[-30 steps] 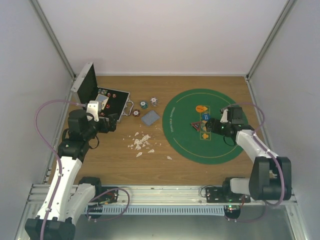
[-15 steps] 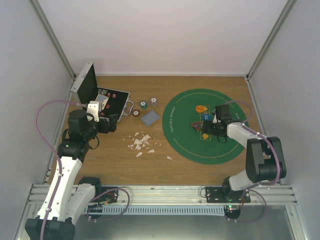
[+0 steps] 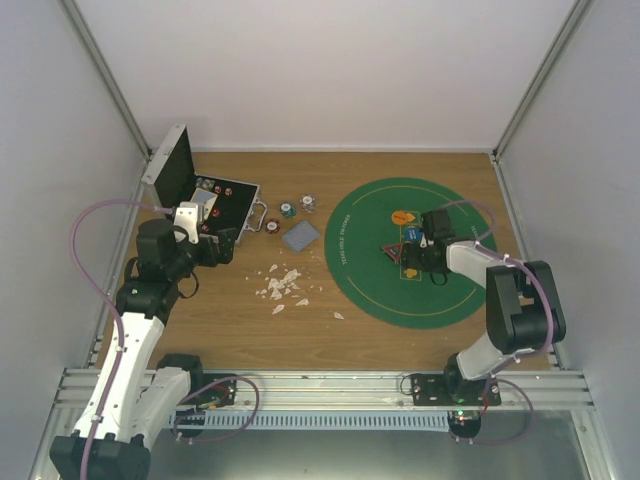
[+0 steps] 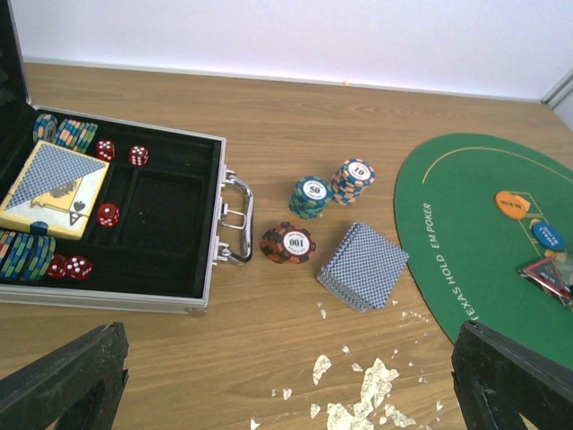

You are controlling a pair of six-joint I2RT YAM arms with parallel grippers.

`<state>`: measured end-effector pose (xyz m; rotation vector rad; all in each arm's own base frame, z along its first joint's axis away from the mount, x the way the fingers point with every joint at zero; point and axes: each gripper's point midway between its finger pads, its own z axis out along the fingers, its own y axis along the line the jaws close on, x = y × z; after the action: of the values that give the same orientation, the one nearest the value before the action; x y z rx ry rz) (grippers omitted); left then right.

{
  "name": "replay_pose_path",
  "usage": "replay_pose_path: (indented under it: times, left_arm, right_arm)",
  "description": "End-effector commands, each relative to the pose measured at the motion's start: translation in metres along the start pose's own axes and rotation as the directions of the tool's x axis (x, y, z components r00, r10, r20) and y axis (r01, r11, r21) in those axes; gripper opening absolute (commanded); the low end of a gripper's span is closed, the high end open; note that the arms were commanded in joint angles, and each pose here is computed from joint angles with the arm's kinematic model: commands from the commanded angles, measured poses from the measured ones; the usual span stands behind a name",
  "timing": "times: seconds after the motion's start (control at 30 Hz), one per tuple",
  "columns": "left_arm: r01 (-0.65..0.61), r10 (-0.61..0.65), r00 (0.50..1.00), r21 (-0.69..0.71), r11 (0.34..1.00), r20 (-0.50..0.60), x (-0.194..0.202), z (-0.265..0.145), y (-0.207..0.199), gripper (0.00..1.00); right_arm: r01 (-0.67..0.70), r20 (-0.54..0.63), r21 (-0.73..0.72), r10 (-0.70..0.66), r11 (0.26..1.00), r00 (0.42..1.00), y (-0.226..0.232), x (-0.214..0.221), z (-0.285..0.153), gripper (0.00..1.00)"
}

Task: Distribute texas hold em gaming equipment

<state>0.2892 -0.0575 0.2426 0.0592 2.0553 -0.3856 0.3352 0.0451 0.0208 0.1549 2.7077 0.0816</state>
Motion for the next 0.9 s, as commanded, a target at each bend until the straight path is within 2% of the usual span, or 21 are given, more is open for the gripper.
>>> replay_pose_path:
  times: [0.0,0.17,0.53,0.87]
  left_arm:
    - [-0.018,0.018,0.999,0.004,1.000,0.043,-0.009,0.000,-0.001,0.99]
    - [-0.017,0.017,0.999,0.003,1.000,0.039,-0.008,0.001,-0.001,0.99]
    - [-0.016,0.016,0.999,0.008,1.000,0.035,-0.007,0.002,-0.002,0.99]
    - [-0.015,0.015,0.999,0.005,1.000,0.034,-0.007,0.002,-0.001,0.99]
  right_arm:
    - [0.010,0.006,0.037,-0.011,0.999,1.000,-0.002,-0.009,0.007,0.81]
    - [0.034,-0.013,0.033,-0.034,0.999,0.999,0.001,-0.010,0.018,0.75]
    - [0.057,-0.030,0.011,-0.057,0.998,0.998,0.008,-0.014,0.032,0.76]
    - [0.071,-0.031,0.033,-0.070,0.997,0.997,0.008,-0.013,0.030,0.63]
